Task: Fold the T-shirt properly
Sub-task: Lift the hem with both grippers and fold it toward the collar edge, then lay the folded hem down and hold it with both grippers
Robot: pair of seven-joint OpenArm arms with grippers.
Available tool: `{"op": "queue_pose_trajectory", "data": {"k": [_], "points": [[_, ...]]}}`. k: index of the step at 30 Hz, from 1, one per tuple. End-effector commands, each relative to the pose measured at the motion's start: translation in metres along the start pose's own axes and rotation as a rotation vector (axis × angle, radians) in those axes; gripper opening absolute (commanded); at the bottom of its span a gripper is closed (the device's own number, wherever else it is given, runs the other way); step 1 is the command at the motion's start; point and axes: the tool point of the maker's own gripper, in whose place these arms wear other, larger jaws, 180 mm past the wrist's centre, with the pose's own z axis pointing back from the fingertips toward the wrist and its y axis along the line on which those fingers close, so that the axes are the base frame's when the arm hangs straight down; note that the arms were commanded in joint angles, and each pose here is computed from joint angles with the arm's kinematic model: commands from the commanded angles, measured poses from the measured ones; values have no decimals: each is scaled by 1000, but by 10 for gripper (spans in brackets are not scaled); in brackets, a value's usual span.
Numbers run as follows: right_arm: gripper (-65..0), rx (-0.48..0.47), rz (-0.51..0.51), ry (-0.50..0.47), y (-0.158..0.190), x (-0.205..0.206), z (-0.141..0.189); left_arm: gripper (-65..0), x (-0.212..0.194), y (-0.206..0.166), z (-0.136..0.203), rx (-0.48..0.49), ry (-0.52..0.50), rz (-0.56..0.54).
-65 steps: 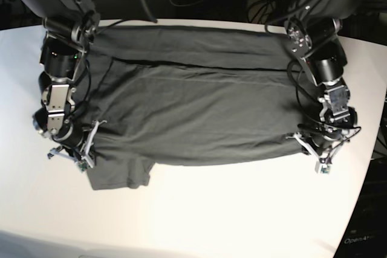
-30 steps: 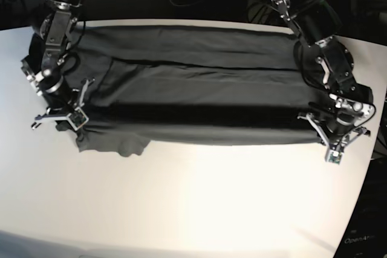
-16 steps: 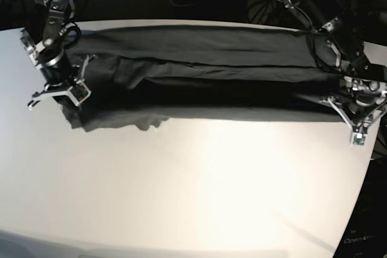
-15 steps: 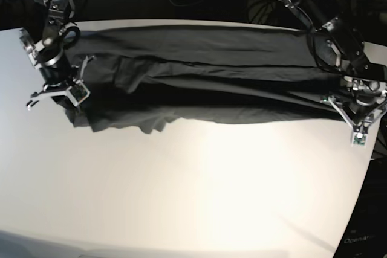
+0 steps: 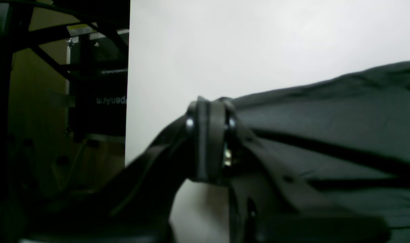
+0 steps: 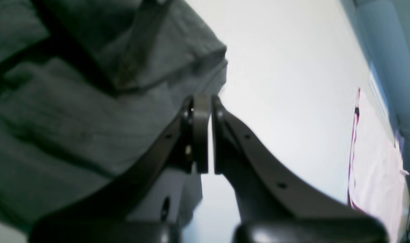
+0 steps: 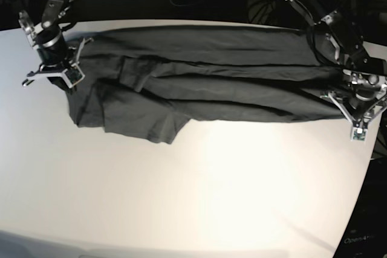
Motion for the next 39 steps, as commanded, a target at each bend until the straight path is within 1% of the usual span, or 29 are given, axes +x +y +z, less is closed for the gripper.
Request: {"op": "queue_pose_trajectory", "data": {"k": [1, 4, 7, 8, 11, 14, 16, 23, 25, 27, 31, 33, 37, 39], "points": [[-643, -34, 11, -58, -12, 16, 0, -624, 17, 11, 4, 31, -53, 1], [-641, -5, 20, -85, -2, 27, -4, -624, 17, 11, 4, 30, -52, 1], [-638, 4, 23, -110, 1, 38, -8, -624, 17, 10, 4, 29, -51, 1], [-627, 2, 19, -116, 1, 41, -9, -624, 17, 10, 4, 29, -51, 1], [-561, 2, 11, -123, 3, 44, -10, -624, 17, 10, 4, 29, -51, 1], [-480, -10, 6, -139, -2, 50, -14, -624, 17, 10, 4, 28, -52, 2], [-451, -25, -4, -152, -7, 56, -17, -624, 17, 10, 4, 28, -52, 2], [-443, -118, -131, -171, -25, 69, -23, -624, 17, 10, 4, 29, -50, 1], [-444, -136, -160, -152, -29, 70, -26, -624, 16, 10, 4, 28, -49, 1], [-445, -143, -168, -106, -33, 64, -29, -624, 16, 10, 4, 28, -49, 1], [-444, -153, -236, -82, -40, 65, -31, -624, 16, 10, 4, 28, -49, 1], [-444, -165, -248, -58, -46, 64, -30, -624, 16, 10, 4, 28, -49, 1], [-444, -153, -277, -18, -43, 58, -29, -624, 16, 8, 3, 25, -49, 4], [-444, -150, -277, -20, -42, 58, -29, -624, 17, 8, 3, 25, -52, 5]]}}
